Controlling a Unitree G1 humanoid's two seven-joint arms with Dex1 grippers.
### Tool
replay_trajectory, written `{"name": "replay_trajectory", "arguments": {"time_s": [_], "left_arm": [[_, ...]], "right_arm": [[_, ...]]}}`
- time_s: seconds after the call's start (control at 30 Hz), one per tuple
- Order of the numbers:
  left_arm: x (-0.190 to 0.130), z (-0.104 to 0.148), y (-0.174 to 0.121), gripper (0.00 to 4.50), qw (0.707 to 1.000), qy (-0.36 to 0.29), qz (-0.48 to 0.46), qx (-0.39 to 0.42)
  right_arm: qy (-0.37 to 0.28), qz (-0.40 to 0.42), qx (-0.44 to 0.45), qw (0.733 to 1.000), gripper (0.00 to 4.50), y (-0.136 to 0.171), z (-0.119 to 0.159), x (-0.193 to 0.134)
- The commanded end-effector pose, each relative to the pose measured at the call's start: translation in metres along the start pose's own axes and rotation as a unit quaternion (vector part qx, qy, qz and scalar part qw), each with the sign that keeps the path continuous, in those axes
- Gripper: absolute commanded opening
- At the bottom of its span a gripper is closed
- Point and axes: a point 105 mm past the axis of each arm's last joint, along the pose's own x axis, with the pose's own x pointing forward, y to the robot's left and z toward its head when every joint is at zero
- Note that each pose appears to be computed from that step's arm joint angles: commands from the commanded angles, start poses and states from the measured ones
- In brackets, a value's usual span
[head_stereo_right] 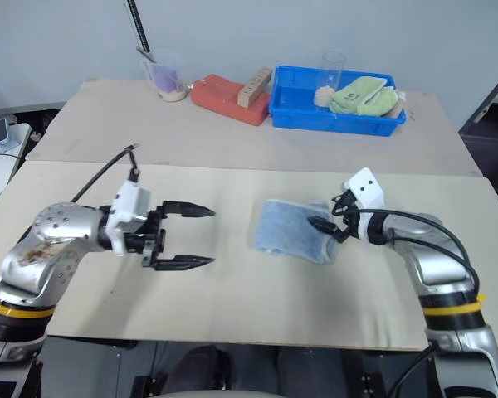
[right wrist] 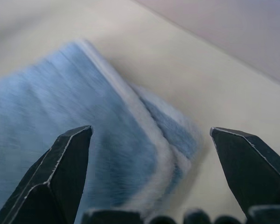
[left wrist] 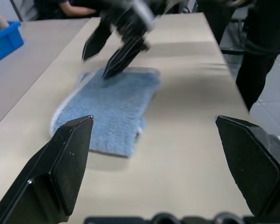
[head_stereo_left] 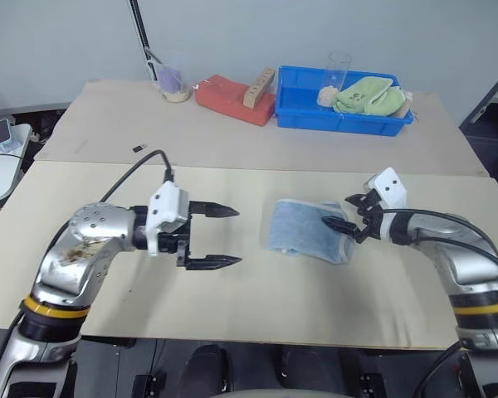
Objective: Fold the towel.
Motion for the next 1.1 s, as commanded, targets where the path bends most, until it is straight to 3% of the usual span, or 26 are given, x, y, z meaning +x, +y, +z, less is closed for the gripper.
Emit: {"name": "replay_trajectory", "arguments": {"time_s": [0.03, 0.07, 0.13, 0.4, 0.53, 0.6, 0.7, 0.87, 1.07, 1.1], "left_arm": [[-0.003, 0.014, -0.004, 4.45, 1.000, -0.016, 0.009, 0.025], [-0.005, 0.014, -0.005, 4.45, 0.999, -0.017, 0.017, 0.026], [-0.006, 0.016, -0.007, 4.50, 0.999, -0.021, 0.029, 0.029], [-0.015, 0.030, -0.014, 4.50, 0.997, -0.064, 0.050, 0.017], [-0.020, 0.035, -0.020, 4.50, 0.996, -0.078, 0.049, 0.006], [-0.020, 0.033, -0.022, 4.50, 0.996, -0.071, 0.048, 0.006], [-0.021, 0.030, -0.021, 4.50, 0.997, -0.059, 0.051, 0.016], [-0.020, 0.031, -0.015, 4.50, 0.996, -0.058, 0.061, 0.019], [-0.019, 0.028, -0.008, 4.50, 0.997, -0.050, 0.060, 0.017], [-0.019, 0.027, -0.007, 4.50, 0.997, -0.048, 0.060, 0.017]], "right_arm": [[-0.009, 0.010, 0.015, 1.000, 4.50, -0.006, 0.002, 0.004], [-0.008, 0.024, 0.040, 0.999, 4.50, -0.004, 0.000, 0.006], [-0.007, 0.045, 0.068, 0.997, 3.96, 0.000, -0.002, 0.010], [-0.012, 0.087, 0.078, 0.993, 1.25, 0.014, 0.004, 0.021], [-0.024, 0.097, 0.026, 0.995, 0.03, 0.019, 0.013, 0.021], [-0.042, 0.093, 0.012, 0.995, 0.03, 0.017, 0.022, 0.019], [-0.093, -0.032, 0.027, 0.995, 0.03, -0.037, 0.043, 0.001], [-0.105, -0.171, 0.073, 0.977, 0.03, -0.089, 0.033, -0.020], [-0.063, -0.204, 0.161, 0.964, 0.03, -0.089, 0.002, -0.005], [-0.065, -0.205, 0.168, 0.962, 0.86, -0.089, 0.002, -0.004]]}}
